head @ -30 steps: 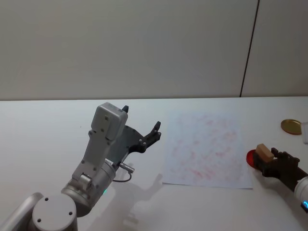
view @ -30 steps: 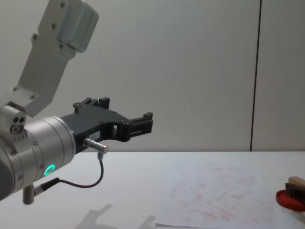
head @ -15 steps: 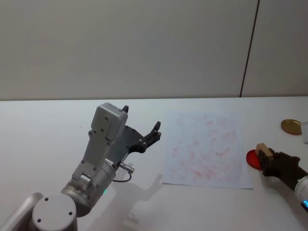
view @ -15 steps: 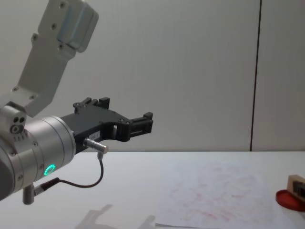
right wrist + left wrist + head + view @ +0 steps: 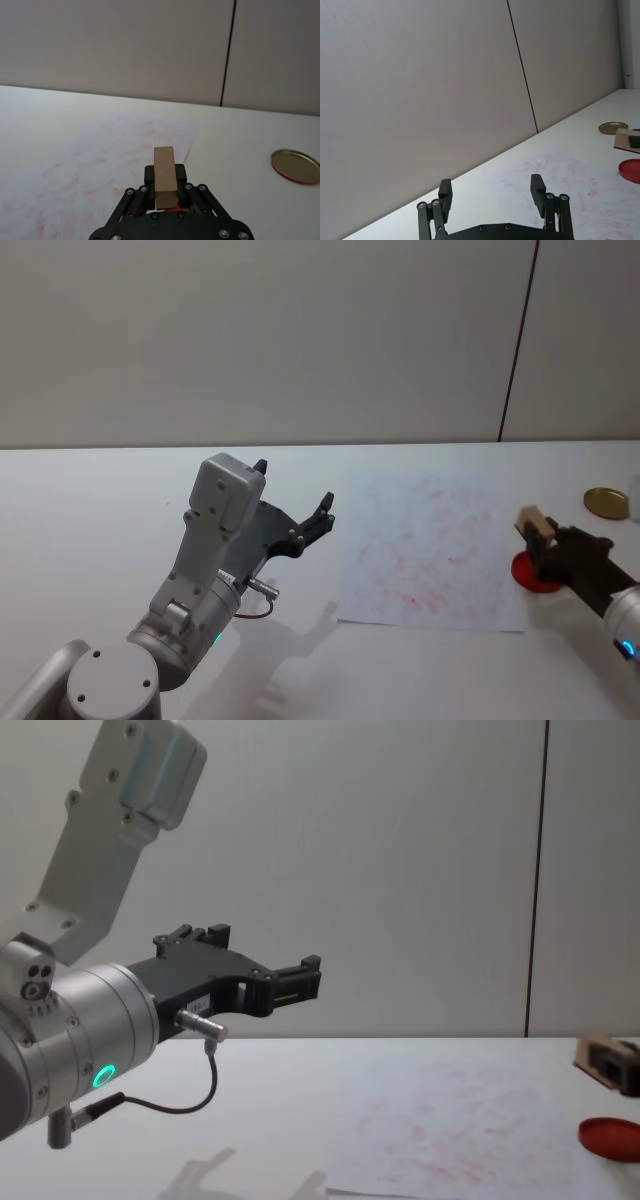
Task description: Use the one hand to pick up the stamp and affix it onto the A4 paper.
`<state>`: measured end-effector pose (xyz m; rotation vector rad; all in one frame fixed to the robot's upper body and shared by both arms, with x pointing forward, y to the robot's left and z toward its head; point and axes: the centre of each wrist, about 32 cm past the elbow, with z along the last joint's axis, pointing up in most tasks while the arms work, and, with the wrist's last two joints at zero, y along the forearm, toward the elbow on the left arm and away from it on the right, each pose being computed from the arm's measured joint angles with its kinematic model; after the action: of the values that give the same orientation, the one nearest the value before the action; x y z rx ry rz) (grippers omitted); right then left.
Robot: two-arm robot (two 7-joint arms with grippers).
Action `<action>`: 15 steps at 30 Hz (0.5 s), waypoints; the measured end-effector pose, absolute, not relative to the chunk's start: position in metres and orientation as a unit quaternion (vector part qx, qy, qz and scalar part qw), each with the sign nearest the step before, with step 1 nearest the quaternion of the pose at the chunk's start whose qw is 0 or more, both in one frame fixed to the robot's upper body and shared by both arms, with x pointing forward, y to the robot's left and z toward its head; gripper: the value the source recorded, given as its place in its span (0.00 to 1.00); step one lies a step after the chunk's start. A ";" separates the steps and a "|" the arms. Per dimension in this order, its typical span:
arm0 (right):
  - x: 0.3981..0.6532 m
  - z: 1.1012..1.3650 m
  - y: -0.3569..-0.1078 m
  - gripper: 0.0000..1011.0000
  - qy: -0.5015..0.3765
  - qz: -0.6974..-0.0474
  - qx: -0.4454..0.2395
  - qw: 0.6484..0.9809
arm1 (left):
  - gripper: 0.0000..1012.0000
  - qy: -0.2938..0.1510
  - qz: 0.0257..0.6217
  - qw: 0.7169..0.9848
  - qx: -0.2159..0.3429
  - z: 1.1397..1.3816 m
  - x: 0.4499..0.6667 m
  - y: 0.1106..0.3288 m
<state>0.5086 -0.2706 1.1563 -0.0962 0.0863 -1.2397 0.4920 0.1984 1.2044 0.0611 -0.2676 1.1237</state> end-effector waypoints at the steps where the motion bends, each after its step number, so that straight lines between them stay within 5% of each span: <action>1: 0.509 1.158 -0.268 0.22 0.038 -0.577 -0.041 0.815 | 0.98 -0.126 0.531 0.837 0.029 1.204 0.492 0.198; 15: 0.522 1.171 -0.223 0.22 0.036 -0.530 -0.021 0.847 | 0.98 -0.126 0.531 0.837 0.029 1.204 0.492 0.198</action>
<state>0.5222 -0.2231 1.1713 -0.0433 0.0763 -1.1180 0.4920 0.1984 1.2044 0.0611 -0.2676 1.1237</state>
